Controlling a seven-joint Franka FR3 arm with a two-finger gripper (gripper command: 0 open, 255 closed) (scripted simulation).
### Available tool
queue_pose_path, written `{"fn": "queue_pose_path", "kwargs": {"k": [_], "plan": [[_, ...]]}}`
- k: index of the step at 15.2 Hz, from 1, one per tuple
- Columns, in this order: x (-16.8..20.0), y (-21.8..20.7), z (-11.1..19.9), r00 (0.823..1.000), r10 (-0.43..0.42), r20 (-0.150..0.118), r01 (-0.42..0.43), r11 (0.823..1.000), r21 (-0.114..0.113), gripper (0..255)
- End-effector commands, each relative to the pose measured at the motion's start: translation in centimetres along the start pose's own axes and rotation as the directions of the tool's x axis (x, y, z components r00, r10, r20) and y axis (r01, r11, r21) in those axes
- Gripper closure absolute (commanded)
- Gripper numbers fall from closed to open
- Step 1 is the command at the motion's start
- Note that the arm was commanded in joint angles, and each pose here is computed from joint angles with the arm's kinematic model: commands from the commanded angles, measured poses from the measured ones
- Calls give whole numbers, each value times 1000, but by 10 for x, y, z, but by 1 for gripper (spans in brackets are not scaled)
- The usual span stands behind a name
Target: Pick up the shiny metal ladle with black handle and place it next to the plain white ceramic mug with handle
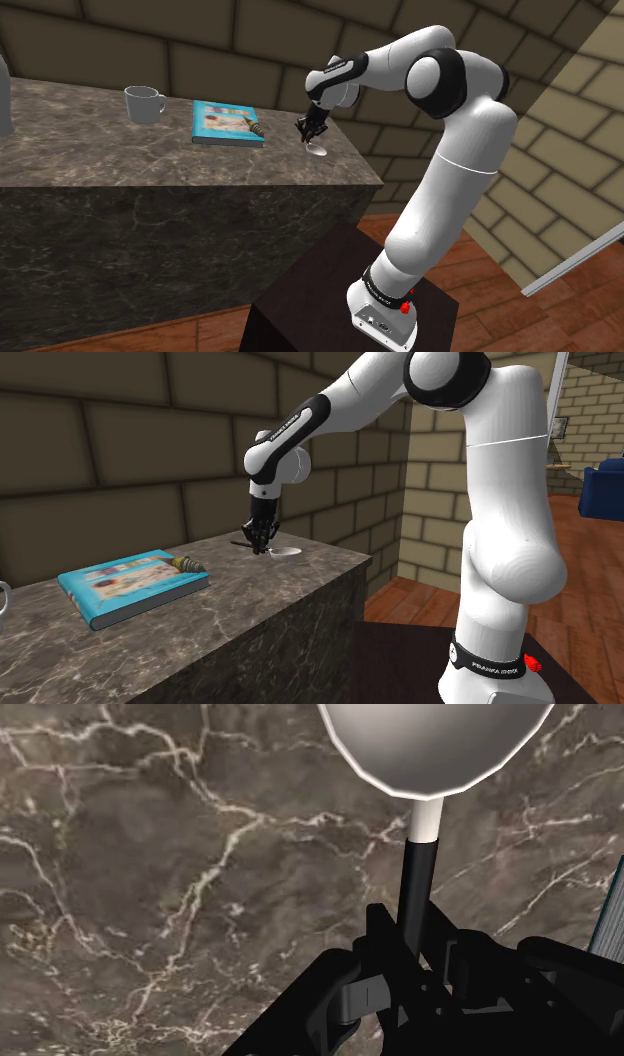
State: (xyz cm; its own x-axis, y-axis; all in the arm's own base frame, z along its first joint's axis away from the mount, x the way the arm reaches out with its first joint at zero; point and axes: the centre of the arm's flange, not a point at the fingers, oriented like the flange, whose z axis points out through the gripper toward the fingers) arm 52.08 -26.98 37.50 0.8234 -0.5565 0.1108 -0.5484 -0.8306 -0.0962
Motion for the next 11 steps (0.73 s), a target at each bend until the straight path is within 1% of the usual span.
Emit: {"fn": "queue_pose_path", "kwargs": {"k": [1, 11], "plan": [[1, 0, -11, 1000, 0, 0, 0, 1000, 0, 255], [7, -5, -63, 1000, 0, 0, 0, 1000, 0, 255]]}}
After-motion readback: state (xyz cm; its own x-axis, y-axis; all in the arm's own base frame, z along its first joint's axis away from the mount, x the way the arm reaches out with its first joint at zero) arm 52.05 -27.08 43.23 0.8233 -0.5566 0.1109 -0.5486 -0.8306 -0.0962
